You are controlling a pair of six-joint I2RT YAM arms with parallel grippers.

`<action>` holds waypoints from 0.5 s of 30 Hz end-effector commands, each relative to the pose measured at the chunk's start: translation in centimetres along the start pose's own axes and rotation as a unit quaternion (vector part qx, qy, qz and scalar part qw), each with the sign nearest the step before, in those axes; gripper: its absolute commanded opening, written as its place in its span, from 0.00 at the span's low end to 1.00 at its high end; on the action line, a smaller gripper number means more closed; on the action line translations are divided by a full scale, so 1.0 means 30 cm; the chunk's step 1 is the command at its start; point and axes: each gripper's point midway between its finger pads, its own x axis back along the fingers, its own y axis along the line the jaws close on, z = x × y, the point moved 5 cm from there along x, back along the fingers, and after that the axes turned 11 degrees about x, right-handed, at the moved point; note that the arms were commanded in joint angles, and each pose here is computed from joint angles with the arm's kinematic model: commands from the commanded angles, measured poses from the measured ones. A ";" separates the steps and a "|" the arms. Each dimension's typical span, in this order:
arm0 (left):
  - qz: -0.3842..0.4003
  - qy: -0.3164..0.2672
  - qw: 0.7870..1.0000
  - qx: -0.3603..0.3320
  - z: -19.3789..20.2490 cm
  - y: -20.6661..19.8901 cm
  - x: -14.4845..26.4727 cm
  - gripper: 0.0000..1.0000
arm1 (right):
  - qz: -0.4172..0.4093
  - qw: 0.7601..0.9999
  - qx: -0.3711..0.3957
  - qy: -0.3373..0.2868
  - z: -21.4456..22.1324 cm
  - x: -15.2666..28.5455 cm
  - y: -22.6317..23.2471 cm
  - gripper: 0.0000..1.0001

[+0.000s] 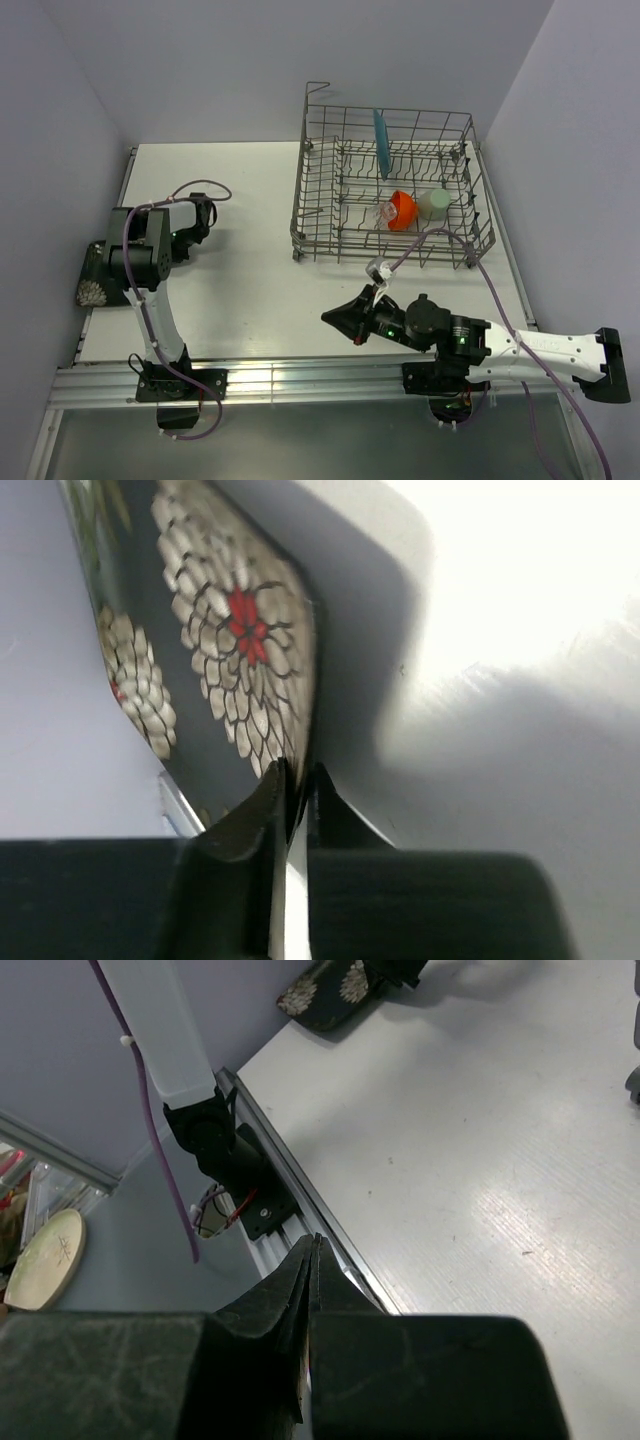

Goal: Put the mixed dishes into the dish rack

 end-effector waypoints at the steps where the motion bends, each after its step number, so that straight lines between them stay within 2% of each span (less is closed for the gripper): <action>1: 0.101 0.073 0.992 0.023 0.068 -0.133 -0.037 0.01 | 0.010 1.000 0.003 -0.024 -0.028 0.012 -0.007 0.00; 7: 0.170 0.062 0.982 0.053 0.010 -0.143 0.051 0.00 | 0.026 1.000 0.006 -0.007 -0.024 0.000 -0.015 0.00; 12: 0.248 0.026 0.968 0.022 -0.028 -0.168 0.254 0.00 | 0.045 0.999 -0.004 0.013 -0.023 -0.009 -0.018 0.00; 15: 0.305 0.014 0.952 0.011 -0.021 -0.198 0.380 0.00 | 0.066 0.997 -0.001 0.036 -0.027 -0.012 -0.023 0.00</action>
